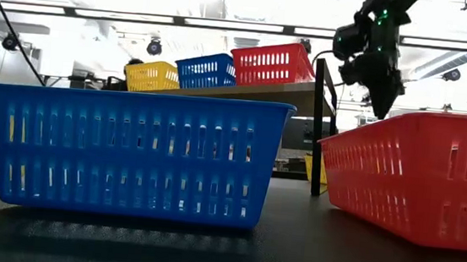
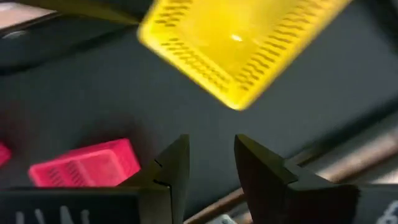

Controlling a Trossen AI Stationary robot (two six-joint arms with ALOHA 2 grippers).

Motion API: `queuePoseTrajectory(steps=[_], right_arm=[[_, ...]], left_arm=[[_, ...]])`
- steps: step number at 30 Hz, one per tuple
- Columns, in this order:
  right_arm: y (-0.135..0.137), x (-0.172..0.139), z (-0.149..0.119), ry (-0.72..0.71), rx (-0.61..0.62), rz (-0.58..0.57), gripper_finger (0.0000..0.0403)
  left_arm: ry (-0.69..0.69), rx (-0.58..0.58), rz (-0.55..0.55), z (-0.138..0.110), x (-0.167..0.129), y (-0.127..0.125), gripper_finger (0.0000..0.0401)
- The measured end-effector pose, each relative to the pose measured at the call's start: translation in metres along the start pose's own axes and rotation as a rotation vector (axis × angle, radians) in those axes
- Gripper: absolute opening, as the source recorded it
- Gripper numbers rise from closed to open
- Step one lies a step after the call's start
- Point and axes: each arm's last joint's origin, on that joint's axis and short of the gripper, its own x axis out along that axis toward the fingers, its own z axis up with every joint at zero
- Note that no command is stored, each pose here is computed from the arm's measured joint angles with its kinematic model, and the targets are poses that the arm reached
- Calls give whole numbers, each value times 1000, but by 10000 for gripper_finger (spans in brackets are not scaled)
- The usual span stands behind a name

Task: Stack baskets on shelf by color
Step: Stack the top right yellow bin on top of the yellow bin on the shelf

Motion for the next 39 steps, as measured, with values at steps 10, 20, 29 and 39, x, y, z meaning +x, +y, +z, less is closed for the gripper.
queuePoseTrajectory(steps=[10, 20, 29, 39], right_arm=[[23, 23, -13, -117, -331, 27, 94], [46, 62, -33, -197, -462, -157, 109], [40, 82, -33, -171, -488, -245, 174], [35, 103, -22, -143, -486, -314, 157]], left_arm=[[-34, -33, 19, -16, -14, 3, 95], [-58, -45, 32, -18, -17, 5, 95], [-56, -42, 27, -17, -15, 3, 95], [-58, -25, 28, -17, -15, 3, 95]])
